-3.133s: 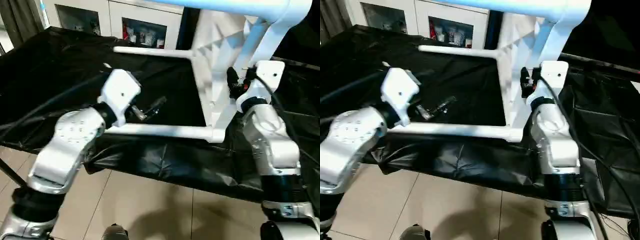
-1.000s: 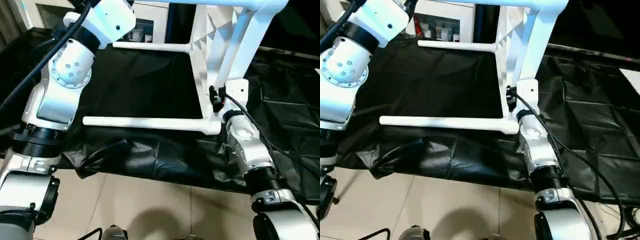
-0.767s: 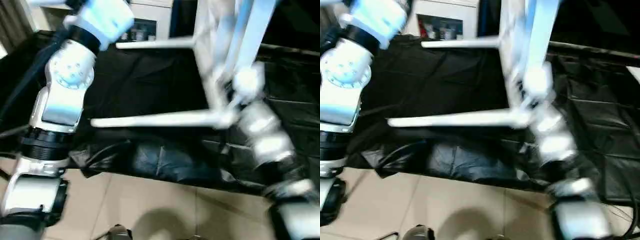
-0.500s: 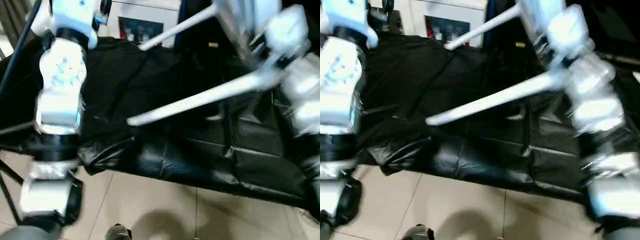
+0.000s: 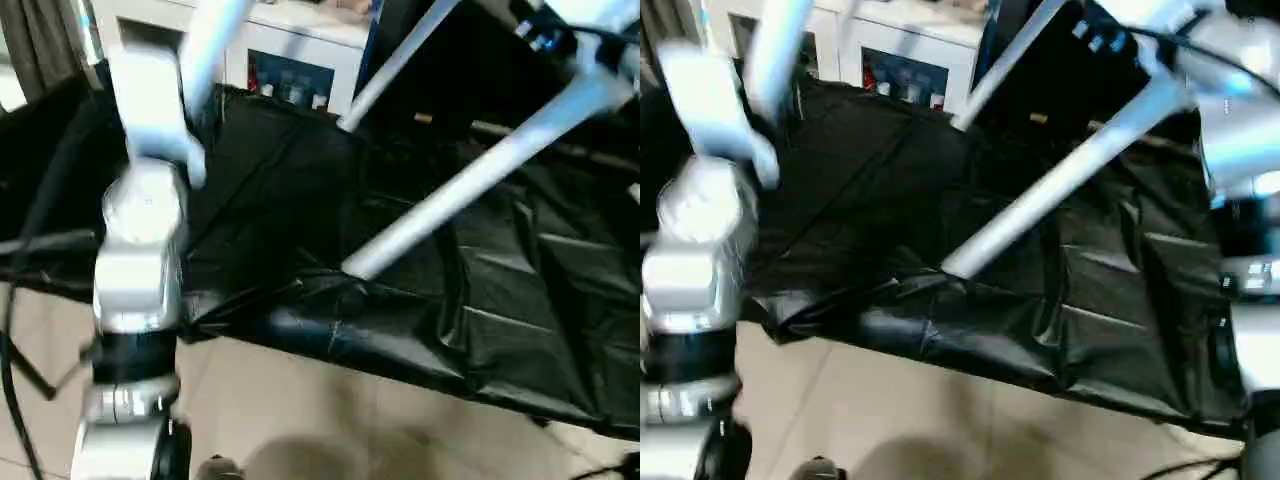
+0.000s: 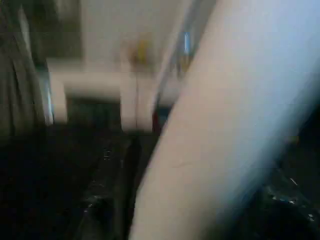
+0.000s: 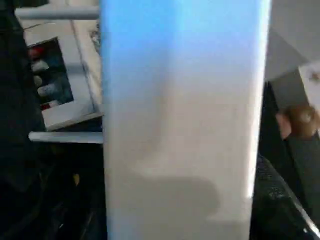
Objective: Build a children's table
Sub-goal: Flip table
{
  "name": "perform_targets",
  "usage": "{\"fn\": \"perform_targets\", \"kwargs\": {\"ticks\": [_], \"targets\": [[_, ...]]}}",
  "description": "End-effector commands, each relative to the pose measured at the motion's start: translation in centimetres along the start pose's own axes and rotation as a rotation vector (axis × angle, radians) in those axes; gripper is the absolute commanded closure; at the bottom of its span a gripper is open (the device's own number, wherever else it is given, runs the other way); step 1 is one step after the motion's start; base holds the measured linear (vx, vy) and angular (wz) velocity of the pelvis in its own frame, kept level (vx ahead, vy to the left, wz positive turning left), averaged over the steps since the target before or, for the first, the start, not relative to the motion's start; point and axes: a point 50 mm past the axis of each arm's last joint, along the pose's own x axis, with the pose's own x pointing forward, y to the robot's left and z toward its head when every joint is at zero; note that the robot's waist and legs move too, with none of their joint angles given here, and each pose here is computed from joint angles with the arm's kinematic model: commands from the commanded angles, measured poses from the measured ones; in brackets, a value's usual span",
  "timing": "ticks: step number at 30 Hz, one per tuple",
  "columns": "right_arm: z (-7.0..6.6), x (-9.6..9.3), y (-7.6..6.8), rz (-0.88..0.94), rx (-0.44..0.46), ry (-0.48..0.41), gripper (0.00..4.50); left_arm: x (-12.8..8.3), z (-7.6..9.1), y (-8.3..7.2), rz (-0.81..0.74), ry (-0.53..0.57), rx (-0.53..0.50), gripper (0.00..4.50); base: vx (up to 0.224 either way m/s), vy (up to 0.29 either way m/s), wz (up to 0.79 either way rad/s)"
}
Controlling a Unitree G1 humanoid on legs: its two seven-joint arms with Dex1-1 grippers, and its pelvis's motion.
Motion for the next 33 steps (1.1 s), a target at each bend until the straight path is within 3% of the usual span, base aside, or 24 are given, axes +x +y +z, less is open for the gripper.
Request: {"fn": "perform_targets", "kwargs": {"ticks": [1, 8, 14, 16, 18, 21, 26, 30, 33], "targets": [[-0.6, 0.4, 1.7, 0.127, 0.002, 0.026, 2.56, -0.1, -2.2, -2.3, -0.097, 0.101, -0.013, 2.14, -0.034, 0.050, -0.09], [0.2, 1.2, 3.0, 0.231, -0.036, 0.001, 2.56, -0.2, -4.5, -3.0, -0.139, 0.181, -0.003, 2.63, -0.005, 0.007, -0.01], [1.1, 1.7, 3.7, 0.286, -0.044, -0.038, 2.56, 0.6, -4.8, -2.5, -0.121, 0.192, 0.016, 2.86, 0.000, 0.000, 0.00], [1.6, 1.8, 4.1, 0.310, -0.027, -0.066, 1.89, 0.7, -5.0, -2.3, -0.122, 0.196, 0.024, 2.90, 0.000, 0.000, 0.00], [2.0, 1.8, 4.3, 0.329, -0.021, -0.091, 1.89, 0.7, -5.1, -2.3, -0.121, 0.194, 0.023, 2.91, 0.000, 0.000, 0.00], [2.4, 1.8, 4.5, 0.346, -0.033, -0.123, 1.45, 0.9, -5.3, -2.2, -0.117, 0.188, 0.033, 2.94, 0.000, 0.000, 0.00], [3.5, 1.6, 4.6, 0.319, -0.064, -0.243, 0.99, 1.2, -5.2, -1.9, -0.106, 0.180, 0.050, 2.98, 0.000, 0.000, 0.00], [4.7, 1.3, 4.9, 0.295, -0.066, -0.364, 0.93, 1.5, -5.0, -1.5, -0.098, 0.172, 0.066, 3.00, 0.000, 0.000, 0.00], [6.1, 0.7, 5.4, 0.246, 0.030, -0.542, 0.93, 1.8, -5.1, -1.2, -0.097, 0.171, 0.077, 3.01, -0.052, -0.015, 0.01]]}}
